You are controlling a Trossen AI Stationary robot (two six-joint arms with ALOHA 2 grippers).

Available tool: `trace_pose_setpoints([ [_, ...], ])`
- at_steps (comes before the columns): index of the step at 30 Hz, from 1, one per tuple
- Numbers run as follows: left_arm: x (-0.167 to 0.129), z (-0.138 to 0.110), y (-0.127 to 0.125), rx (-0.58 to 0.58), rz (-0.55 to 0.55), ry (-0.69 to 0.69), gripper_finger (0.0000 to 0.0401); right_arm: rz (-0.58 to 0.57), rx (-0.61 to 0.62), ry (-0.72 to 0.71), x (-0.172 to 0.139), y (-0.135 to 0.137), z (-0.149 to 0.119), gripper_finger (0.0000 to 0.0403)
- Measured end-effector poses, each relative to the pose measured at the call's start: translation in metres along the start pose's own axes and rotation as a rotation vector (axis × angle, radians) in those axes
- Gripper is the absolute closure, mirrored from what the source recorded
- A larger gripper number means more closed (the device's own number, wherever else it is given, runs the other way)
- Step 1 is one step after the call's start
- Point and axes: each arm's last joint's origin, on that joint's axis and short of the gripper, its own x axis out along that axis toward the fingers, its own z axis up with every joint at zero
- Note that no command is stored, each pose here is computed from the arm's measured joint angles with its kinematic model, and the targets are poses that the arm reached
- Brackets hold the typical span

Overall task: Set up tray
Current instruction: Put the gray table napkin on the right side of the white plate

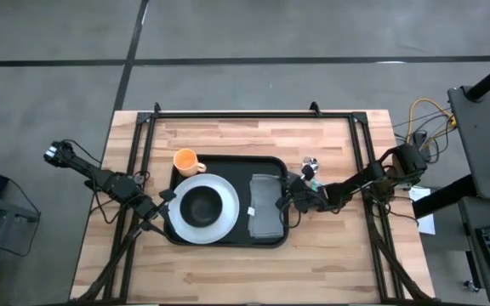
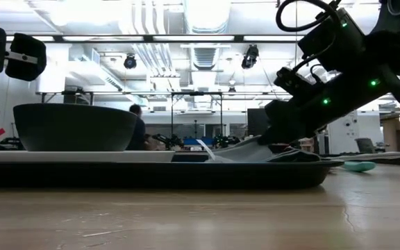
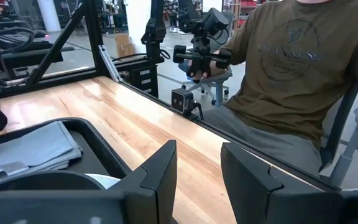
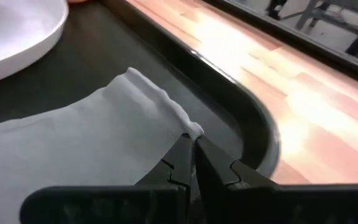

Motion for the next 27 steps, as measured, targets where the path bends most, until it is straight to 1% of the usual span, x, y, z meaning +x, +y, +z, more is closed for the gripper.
trace_pose_setpoints([
  [3, 0.0, 0.0, 0.0, 0.0, 0.0, 0.0, 0.0294, 0.026, -0.004, 0.012, 0.0001, 0.0007, -0.0002, 0.0394],
  [14, 0.0, -0.0001, 0.0, 0.0, 0.0, 0.0, 0.0294, 0.025, -0.052, 0.012, 0.0012, -0.0001, 0.0004, 0.0389],
  [17, 0.0, -0.0001, 0.0, 0.0, 0.0, 0.0, 0.0294, 0.026, -0.05, 0.01, 0.0013, 0.0002, 0.0009, 0.0369],
  [24, 0.0, -0.0001, 0.0, 0.0, 0.0, 0.0, 0.0294, 0.025, -0.052, 0.007, 0.001, 0.0003, 0.002, 0.0293],
  [27, 0.0, -0.0001, 0.0, 0.0, 0.0, 0.0, 0.0294, 0.027, -0.072, -0.003, -0.0007, -0.0004, 0.0059, 0.0265],
])
